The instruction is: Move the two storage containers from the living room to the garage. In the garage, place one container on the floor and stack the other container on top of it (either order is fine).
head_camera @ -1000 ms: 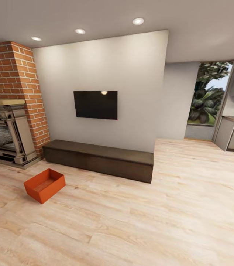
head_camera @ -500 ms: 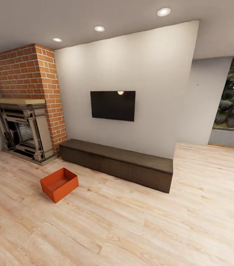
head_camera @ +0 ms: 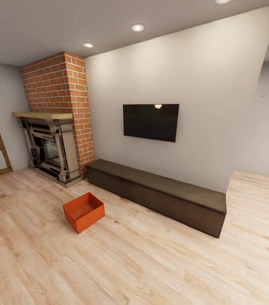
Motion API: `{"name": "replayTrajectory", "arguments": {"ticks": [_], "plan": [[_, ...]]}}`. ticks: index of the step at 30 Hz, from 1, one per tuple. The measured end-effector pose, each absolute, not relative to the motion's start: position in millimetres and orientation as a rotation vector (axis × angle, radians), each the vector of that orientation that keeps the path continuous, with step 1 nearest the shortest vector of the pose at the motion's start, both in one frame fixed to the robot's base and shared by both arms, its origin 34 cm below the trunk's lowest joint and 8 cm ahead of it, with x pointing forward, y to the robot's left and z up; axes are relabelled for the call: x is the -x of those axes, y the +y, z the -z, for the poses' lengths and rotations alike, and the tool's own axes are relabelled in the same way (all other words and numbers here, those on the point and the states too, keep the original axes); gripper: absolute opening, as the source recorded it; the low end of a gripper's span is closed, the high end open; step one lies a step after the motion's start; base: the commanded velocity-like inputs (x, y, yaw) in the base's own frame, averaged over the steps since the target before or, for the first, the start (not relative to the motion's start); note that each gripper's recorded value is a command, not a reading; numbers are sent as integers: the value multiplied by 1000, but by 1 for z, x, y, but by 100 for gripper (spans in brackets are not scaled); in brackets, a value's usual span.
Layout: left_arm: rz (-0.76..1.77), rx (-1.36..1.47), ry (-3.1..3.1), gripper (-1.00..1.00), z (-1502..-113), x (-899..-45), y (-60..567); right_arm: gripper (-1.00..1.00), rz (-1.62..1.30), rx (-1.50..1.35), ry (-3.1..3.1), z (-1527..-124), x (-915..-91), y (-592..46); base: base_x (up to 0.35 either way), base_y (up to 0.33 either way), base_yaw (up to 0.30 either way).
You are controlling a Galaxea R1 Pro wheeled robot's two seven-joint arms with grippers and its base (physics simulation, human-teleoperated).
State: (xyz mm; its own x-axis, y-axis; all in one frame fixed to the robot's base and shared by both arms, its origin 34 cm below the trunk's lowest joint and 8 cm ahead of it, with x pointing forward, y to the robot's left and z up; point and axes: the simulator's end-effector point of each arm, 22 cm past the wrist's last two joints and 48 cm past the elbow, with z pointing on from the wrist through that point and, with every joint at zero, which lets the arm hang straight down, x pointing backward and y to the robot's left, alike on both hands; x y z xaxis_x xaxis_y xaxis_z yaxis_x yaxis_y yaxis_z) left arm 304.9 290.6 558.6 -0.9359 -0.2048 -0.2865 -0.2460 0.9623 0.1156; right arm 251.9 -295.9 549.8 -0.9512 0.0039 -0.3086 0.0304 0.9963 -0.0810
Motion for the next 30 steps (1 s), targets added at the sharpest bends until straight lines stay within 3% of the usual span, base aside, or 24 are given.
{"name": "replayTrajectory", "arguments": {"ticks": [12, 30], "plan": [[-215, 332, 2839, 100, -559, -305, 290, 100, 123, -29, 2827, -550, -252, -296, 323, -14, 271], [-214, 330, 2841, 100, -558, -305, 289, 100, 122, -27, 2827, -550, -252, -296, 311, -109, 272]]}}
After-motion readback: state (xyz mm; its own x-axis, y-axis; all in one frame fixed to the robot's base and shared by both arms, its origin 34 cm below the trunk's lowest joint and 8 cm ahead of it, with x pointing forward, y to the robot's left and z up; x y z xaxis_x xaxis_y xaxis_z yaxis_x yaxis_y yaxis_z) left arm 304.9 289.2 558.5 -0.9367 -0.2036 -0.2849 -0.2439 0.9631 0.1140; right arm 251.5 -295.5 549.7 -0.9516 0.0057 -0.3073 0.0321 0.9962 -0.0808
